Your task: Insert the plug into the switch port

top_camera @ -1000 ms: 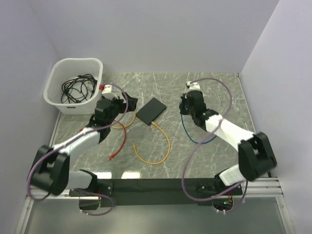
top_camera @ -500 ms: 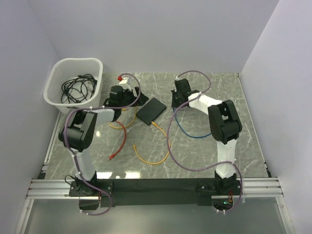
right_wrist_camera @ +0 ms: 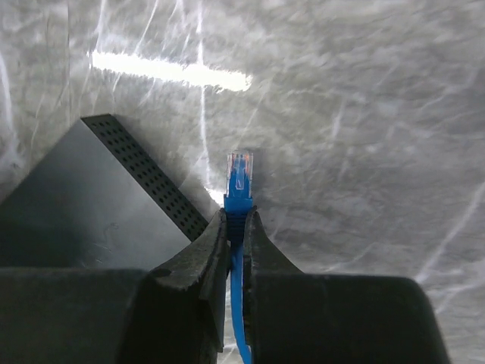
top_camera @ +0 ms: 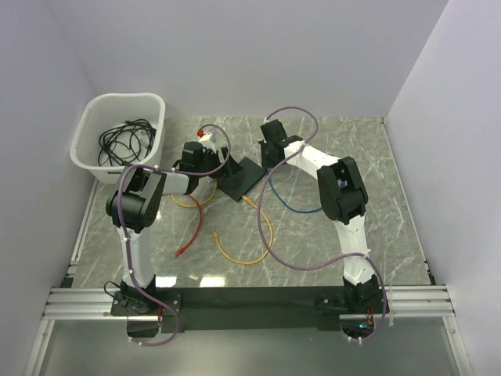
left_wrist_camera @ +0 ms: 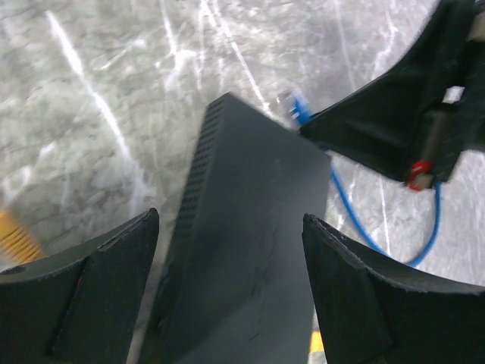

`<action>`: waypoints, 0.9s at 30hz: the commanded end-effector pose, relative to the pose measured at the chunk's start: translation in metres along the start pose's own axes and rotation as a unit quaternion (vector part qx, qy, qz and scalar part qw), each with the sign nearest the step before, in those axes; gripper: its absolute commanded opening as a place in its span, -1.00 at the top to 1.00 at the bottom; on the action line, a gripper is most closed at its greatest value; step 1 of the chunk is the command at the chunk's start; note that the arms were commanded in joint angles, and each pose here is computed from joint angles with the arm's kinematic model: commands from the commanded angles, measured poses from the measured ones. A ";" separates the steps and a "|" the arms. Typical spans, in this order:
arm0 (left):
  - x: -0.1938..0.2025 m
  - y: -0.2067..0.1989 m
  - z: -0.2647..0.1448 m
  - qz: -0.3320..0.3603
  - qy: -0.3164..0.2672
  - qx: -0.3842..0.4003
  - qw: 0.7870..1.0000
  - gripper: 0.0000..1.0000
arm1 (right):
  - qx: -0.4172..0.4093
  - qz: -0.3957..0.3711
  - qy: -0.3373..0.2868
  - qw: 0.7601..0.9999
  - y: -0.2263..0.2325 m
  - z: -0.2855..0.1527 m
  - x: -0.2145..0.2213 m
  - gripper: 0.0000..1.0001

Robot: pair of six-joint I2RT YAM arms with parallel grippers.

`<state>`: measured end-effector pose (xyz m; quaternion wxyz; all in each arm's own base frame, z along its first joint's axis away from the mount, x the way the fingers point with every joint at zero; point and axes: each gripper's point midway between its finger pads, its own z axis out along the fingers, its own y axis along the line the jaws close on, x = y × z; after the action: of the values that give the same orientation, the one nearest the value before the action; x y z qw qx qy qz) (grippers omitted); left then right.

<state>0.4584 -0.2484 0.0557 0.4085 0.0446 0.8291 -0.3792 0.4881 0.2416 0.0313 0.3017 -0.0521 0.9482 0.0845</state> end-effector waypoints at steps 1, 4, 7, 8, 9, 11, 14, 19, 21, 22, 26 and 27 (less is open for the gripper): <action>-0.011 -0.015 0.005 0.009 -0.003 0.039 0.999 -0.64 | 0.003 -0.009 0.007 1.000 0.006 0.000 0.000 1.00; -0.007 -0.018 0.009 0.010 0.007 0.050 0.999 -0.64 | -0.004 -0.014 0.014 1.000 0.013 -0.002 0.010 1.00; -0.003 -0.019 0.012 0.005 0.019 0.061 0.998 -0.60 | -0.018 -0.021 0.017 0.999 0.022 -0.012 0.024 1.00; -0.001 -0.020 0.013 0.004 0.021 0.064 0.998 -0.59 | -0.025 -0.021 0.015 0.999 0.024 -0.015 0.026 1.00; 0.001 -0.021 0.013 0.004 0.022 0.066 0.998 -0.59 | -0.042 -0.017 0.006 0.999 0.031 -0.026 0.023 1.00; 0.004 -0.023 0.012 0.003 0.026 0.069 0.997 -0.59 | -0.054 -0.016 0.009 0.998 0.033 -0.030 0.035 1.00; 0.008 -0.027 0.009 0.001 0.028 0.079 0.996 -0.59 | -0.089 -0.014 -0.002 0.996 0.042 -0.046 0.038 1.00; 0.015 -0.030 0.004 0.001 0.035 0.080 0.996 -0.58 | -0.080 -0.016 -0.002 0.997 0.033 -0.054 0.051 1.00; 0.018 -0.032 0.000 0.002 0.036 0.081 0.996 -0.58 | -0.050 -0.018 -0.008 0.999 0.019 -0.059 0.055 1.00; 0.024 -0.031 -0.002 -0.002 0.039 0.080 0.996 -0.58 | -0.030 -0.020 -0.012 0.999 0.011 -0.061 0.056 1.00; 0.029 -0.034 -0.009 -0.002 0.033 0.088 0.996 -0.58 | -0.003 -0.031 -0.033 0.999 -0.007 -0.082 0.060 1.00; 0.031 -0.033 -0.010 -0.004 0.034 0.088 0.996 -0.58 | -0.004 -0.036 -0.026 0.999 -0.010 -0.084 0.069 1.00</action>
<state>0.4333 -0.2662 0.0482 0.3792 0.0785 0.8141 -0.4328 0.3842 0.2205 0.0263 0.2803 -0.0820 0.9523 0.0885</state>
